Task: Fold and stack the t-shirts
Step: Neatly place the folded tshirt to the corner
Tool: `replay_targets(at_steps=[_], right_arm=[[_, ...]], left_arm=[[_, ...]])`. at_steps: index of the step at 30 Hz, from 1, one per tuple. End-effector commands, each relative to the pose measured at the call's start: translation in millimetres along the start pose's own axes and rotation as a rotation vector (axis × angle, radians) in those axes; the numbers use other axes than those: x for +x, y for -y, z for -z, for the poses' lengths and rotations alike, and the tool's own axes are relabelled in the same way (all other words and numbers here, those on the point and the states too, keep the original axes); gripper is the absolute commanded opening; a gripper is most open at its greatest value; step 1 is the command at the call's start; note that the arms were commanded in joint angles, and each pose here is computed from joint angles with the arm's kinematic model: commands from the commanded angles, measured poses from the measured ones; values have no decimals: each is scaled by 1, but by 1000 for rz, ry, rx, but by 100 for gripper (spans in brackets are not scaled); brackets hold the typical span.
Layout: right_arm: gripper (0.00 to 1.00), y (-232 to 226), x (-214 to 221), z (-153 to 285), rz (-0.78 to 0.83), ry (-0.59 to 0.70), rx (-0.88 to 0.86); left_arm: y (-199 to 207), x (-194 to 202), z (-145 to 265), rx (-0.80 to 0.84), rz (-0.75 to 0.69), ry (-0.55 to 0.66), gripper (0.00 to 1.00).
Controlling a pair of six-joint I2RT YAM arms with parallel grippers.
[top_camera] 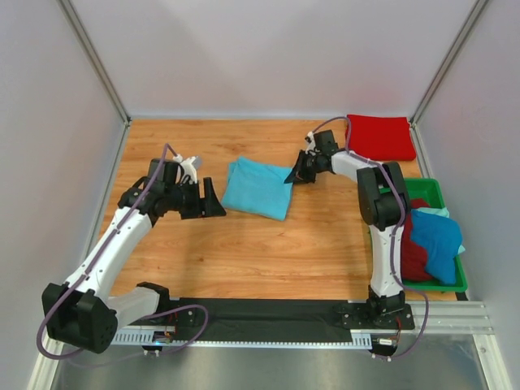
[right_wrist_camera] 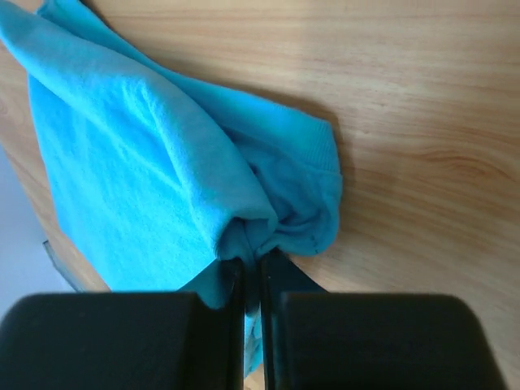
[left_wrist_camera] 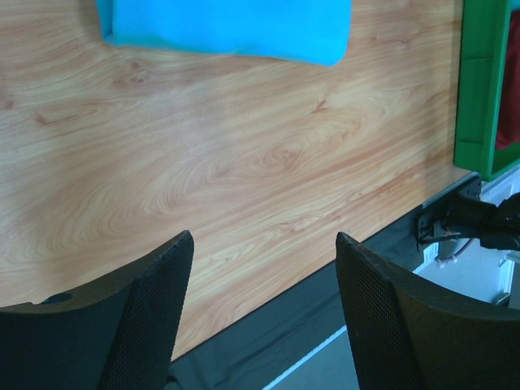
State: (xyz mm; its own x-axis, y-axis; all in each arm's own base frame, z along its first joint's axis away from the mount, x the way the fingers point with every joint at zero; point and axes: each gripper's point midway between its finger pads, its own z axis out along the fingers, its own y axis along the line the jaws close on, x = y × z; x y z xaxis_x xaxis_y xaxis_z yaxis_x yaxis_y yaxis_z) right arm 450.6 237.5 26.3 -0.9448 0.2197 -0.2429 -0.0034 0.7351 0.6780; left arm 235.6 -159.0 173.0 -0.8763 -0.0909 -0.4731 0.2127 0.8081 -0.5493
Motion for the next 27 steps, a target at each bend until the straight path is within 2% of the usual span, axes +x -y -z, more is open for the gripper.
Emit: replay_targets(at_steps=[1,5,6,7,8,14,19,27], right_arm=[[0,-8,-20,23,94,36,122],[0,12,-38,75,181,59,424],[0,14,-26,88,194,-10,467],[0,2,-43,104,286,11,486],[0,15,-40,121,298,-22,603],[0,17,-97,192,541,119,887],[0,6,-139,223,687,255,958],[0,-10,-221,265,805,489,1024]], left_arm=[[10,-9,11,21,-28,49,77],[11,-4,11,39,-33,60,77],[11,-2,11,46,-34,61,77],[9,4,8,51,-28,49,77],[12,5,8,70,-33,55,77],[6,26,-2,105,-11,17,77],[-3,43,-12,98,30,-33,77],[-10,36,-17,39,65,-49,76]])
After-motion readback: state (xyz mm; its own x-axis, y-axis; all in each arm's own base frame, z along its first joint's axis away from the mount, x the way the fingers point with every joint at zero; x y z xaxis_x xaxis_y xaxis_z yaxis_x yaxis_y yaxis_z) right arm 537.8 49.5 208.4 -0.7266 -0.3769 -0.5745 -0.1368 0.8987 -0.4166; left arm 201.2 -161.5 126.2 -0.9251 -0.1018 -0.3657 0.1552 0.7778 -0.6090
